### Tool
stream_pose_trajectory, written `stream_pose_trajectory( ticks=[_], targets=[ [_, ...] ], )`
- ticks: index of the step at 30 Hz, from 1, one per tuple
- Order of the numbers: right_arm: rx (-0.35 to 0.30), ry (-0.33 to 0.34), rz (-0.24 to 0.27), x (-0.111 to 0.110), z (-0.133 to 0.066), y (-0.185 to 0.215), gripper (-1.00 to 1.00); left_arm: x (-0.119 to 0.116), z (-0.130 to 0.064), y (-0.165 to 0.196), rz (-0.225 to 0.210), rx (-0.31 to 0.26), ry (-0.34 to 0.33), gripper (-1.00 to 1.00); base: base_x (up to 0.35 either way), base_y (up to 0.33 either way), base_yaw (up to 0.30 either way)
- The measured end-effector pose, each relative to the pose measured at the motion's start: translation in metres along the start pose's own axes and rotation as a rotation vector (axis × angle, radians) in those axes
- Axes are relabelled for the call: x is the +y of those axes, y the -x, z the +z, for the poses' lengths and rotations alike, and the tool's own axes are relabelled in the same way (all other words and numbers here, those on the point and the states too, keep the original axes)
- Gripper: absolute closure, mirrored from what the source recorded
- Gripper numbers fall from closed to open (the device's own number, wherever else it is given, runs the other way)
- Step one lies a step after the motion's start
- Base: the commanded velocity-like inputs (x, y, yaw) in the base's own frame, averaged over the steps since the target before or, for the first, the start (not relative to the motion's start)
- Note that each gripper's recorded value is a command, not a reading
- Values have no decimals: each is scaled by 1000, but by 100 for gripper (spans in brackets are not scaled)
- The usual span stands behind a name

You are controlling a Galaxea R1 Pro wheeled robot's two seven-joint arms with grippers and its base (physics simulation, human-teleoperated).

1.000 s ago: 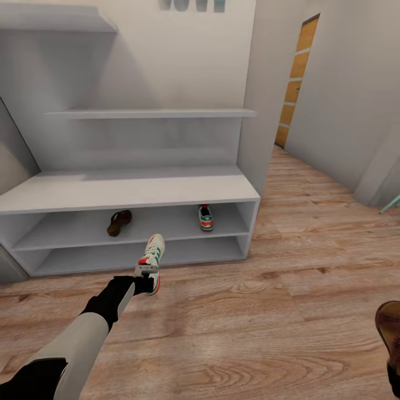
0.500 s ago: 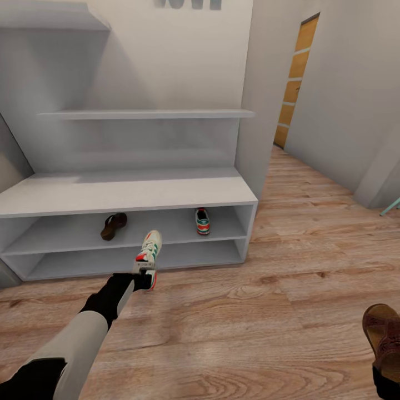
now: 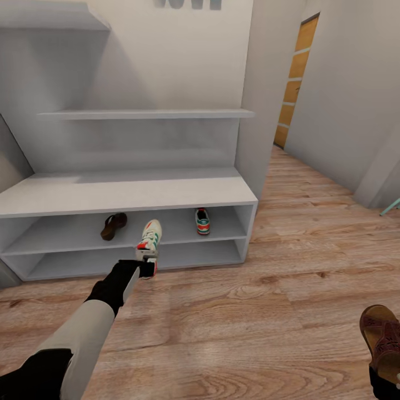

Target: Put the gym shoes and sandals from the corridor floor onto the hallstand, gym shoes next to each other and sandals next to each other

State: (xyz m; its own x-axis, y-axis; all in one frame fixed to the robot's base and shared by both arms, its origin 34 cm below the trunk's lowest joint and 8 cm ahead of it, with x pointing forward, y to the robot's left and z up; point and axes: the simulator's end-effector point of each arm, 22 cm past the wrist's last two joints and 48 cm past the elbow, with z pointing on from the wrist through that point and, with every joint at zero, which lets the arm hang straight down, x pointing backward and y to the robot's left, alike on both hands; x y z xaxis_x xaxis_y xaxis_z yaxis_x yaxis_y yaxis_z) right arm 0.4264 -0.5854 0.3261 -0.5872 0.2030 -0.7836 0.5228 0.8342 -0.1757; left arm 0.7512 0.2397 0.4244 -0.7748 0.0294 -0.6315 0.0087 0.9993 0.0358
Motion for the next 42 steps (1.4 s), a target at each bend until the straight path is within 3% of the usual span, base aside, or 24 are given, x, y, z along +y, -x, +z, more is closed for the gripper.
stream_pose_trajectory(
  ticks=[17, 42],
  targets=[
    [0, 3, -2, 2, 0, 0, 100, 13, -2, -21, 7, 98, 85, 100, 32, -2, 0],
    [-1, 2, -1, 1, 0, 1, 100, 12, -2, -22, 5, 96, 82, 100, 230, -169, 0]
  ],
)
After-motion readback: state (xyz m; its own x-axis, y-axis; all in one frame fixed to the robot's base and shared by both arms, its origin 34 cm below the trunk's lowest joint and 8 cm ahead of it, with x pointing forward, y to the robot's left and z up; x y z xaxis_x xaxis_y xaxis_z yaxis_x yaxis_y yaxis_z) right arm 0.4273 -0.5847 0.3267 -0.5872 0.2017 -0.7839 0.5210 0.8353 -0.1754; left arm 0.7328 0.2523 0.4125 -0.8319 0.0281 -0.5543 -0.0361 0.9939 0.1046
